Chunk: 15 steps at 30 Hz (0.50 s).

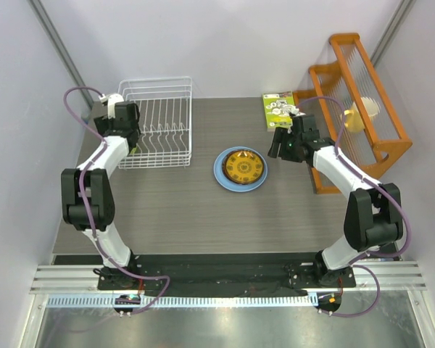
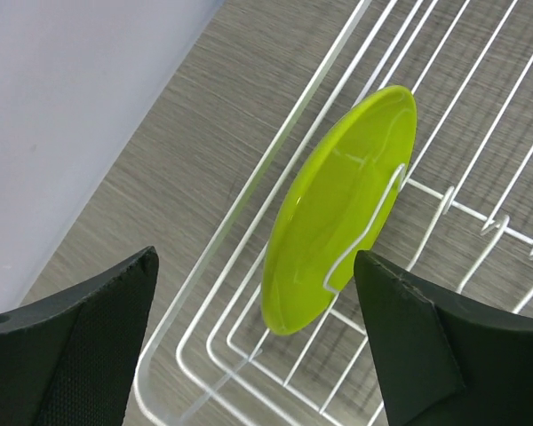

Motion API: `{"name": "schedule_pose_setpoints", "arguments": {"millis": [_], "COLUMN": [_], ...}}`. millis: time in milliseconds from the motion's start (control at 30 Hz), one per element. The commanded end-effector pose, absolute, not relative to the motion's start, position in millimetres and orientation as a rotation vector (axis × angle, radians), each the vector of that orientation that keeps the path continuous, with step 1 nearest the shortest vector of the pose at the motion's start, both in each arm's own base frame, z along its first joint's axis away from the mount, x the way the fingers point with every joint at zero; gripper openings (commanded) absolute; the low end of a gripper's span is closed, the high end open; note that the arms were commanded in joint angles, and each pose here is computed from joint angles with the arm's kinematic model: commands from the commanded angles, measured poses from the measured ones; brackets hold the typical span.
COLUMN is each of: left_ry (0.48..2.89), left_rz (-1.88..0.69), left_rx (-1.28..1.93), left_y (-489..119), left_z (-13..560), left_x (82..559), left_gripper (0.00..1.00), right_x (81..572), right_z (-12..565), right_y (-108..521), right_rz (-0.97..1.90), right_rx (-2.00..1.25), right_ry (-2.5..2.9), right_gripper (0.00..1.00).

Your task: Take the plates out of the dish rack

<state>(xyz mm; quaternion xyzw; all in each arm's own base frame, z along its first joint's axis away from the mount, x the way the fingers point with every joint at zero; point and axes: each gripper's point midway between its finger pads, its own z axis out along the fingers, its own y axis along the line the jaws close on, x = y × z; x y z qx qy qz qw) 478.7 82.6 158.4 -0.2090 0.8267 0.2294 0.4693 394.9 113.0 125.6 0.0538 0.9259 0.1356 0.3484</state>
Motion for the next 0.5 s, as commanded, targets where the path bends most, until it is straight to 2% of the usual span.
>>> {"name": "schedule_pose_setpoints", "arguments": {"millis": [0, 100, 133, 267, 300, 367, 400, 467], "left_ry": [1.973, 1.993, 1.996, 2.004, 2.004, 1.994, 1.996, 1.997], "left_rz": [0.476, 0.477, 0.476, 0.477, 0.479, 0.494, 0.502, 0.511], "left_rx": [-0.541, -0.541, -0.540, -0.543, -0.544, -0.558, -0.561, -0.562], "left_y": [83, 85, 85, 85, 85, 88, 88, 89], "left_z": [168, 158, 156, 153, 153, 156, 155, 154], "left_x": [504, 508, 508, 508, 508, 505, 503, 499], "left_gripper": [0.88, 0.82, 0.75, 0.59, 0.50, 0.42, 0.30, 0.24], "right_x": [399, 397, 396, 393, 392, 390, 389, 387], "right_z": [127, 129, 128, 127, 128, 126, 126, 125], "right_y": [113, 114, 113, 111, 112, 111, 111, 110], "right_rz": [0.342, 0.343, 0.341, 0.336, 0.337, 0.336, 0.336, 0.335], "right_rx": [0.119, 0.116, 0.121, 0.123, 0.121, 0.122, 0.124, 0.126], "right_ry": [2.392, 2.389, 2.392, 2.391, 2.388, 2.393, 2.394, 2.397], "right_gripper": [0.66, 0.64, 0.63, 0.59, 0.58, 0.56, 0.56, 0.55]}}
